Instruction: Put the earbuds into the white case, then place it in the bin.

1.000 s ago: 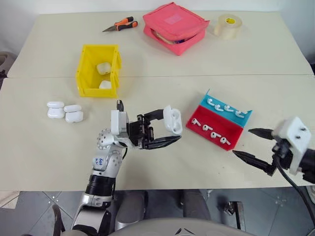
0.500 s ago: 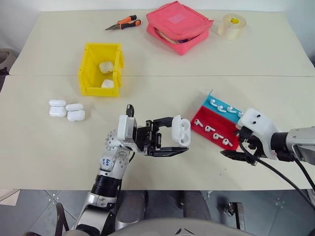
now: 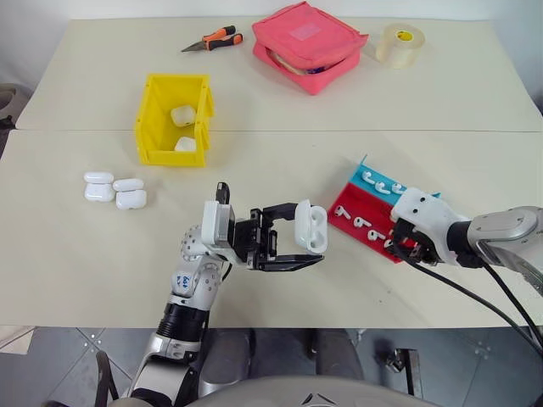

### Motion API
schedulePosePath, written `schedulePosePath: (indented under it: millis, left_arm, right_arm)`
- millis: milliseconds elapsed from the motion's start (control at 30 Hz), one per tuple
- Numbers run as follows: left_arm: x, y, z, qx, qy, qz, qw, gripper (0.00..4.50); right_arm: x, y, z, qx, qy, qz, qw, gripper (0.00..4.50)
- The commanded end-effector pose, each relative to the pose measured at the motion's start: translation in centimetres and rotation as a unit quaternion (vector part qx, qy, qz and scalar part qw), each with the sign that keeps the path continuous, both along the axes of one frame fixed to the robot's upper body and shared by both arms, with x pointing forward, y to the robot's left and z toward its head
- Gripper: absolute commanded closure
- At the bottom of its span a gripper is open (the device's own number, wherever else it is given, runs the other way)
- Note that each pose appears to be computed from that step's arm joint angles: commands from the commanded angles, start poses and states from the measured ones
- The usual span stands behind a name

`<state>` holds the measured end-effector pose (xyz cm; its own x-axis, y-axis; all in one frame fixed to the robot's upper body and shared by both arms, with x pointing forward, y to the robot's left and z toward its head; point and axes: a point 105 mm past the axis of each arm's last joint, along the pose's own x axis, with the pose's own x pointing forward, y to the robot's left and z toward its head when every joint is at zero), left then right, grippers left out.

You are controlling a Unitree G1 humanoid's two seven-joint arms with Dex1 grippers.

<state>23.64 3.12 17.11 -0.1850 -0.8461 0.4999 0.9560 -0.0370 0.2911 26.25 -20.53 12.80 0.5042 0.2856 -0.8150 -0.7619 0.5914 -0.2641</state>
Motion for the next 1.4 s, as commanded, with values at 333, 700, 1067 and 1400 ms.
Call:
schedulePosePath:
  millis: [333,700,1067,1400]
  left_arm:
    - [-0.4,0.4,0.3,-0.008,-0.019,-0.002,1.000,1.72]
    - [-0.4,0.5,0.4,-0.005,-0.023,-0.002,1.000,1.72]
    - [-0.1,1.3,0.1,0.006,-0.010,-0.012,1.000,1.72]
    - [1.1,1.8,1.0,0.028,-0.005,-0.031,0.999,1.72]
  right_arm:
    - [-0.3,0.2,-0.8,-0.020,0.012,0.031,0.999,2.33]
    - [-0.4,0.2,-1.3,-0.024,0.019,0.039,0.999,4.04]
    - [-0.2,-1.2,1.7,-0.017,-0.024,0.013,0.999,4.04]
    - [-3.6,0.8,5.8,0.225,-0.191,0.081,0.952,4.04]
